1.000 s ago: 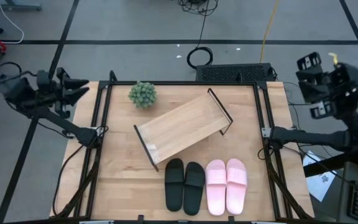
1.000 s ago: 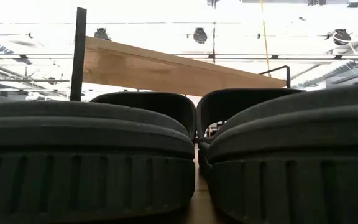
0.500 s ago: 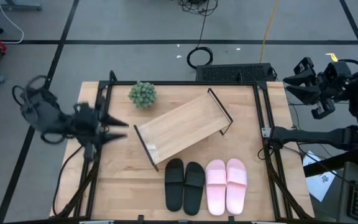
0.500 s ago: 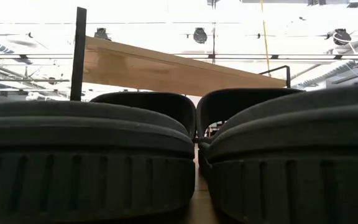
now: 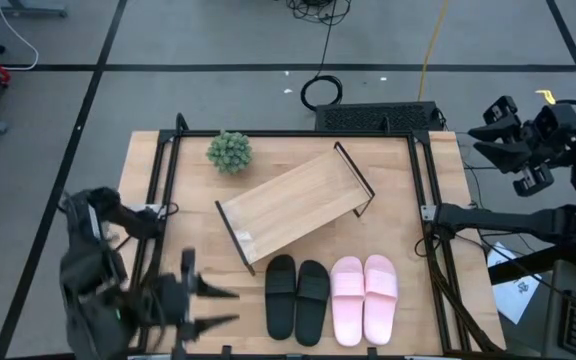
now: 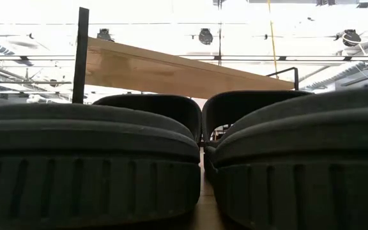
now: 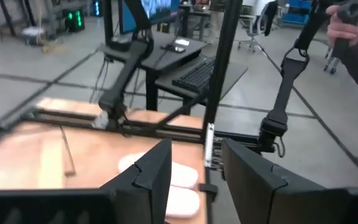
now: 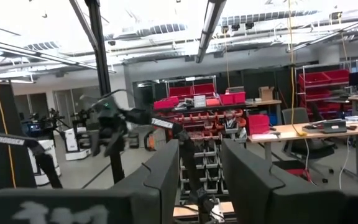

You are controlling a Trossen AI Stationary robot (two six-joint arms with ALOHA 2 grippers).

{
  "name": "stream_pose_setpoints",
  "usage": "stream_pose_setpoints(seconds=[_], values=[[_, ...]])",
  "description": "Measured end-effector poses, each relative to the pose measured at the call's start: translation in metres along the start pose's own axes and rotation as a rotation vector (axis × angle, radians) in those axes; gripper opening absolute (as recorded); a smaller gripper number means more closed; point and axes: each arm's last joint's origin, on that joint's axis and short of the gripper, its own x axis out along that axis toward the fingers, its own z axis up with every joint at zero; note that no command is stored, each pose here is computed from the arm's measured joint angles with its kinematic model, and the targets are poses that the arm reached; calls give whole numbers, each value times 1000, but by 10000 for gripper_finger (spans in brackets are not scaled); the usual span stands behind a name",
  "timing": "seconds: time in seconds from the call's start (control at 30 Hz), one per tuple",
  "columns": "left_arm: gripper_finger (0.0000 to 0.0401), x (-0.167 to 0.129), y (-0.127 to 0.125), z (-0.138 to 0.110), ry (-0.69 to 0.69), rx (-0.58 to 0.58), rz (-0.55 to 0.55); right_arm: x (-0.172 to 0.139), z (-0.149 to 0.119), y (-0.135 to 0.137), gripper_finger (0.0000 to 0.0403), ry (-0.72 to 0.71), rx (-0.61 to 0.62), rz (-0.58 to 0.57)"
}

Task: Pick and place slides into the shelf
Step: Put the left black slide on the shelf

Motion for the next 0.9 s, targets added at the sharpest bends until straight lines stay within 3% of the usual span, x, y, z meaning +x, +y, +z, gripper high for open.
stream_pose_setpoints(seconds=[0.33, 0.53, 0.7, 0.9], values=[[142, 38, -52, -69, 76, -277, 57, 10, -15, -6, 111, 68, 103, 38], [142, 63, -73, -112, 238, -419, 24, 13, -18, -8, 111, 71, 99, 37], [142, 86, -75, -143, 388, -411, 53, 14, -16, -8, 111, 52, 89, 43], [142, 111, -56, -162, 535, -267, 152, 13, -17, -8, 111, 52, 106, 43]])
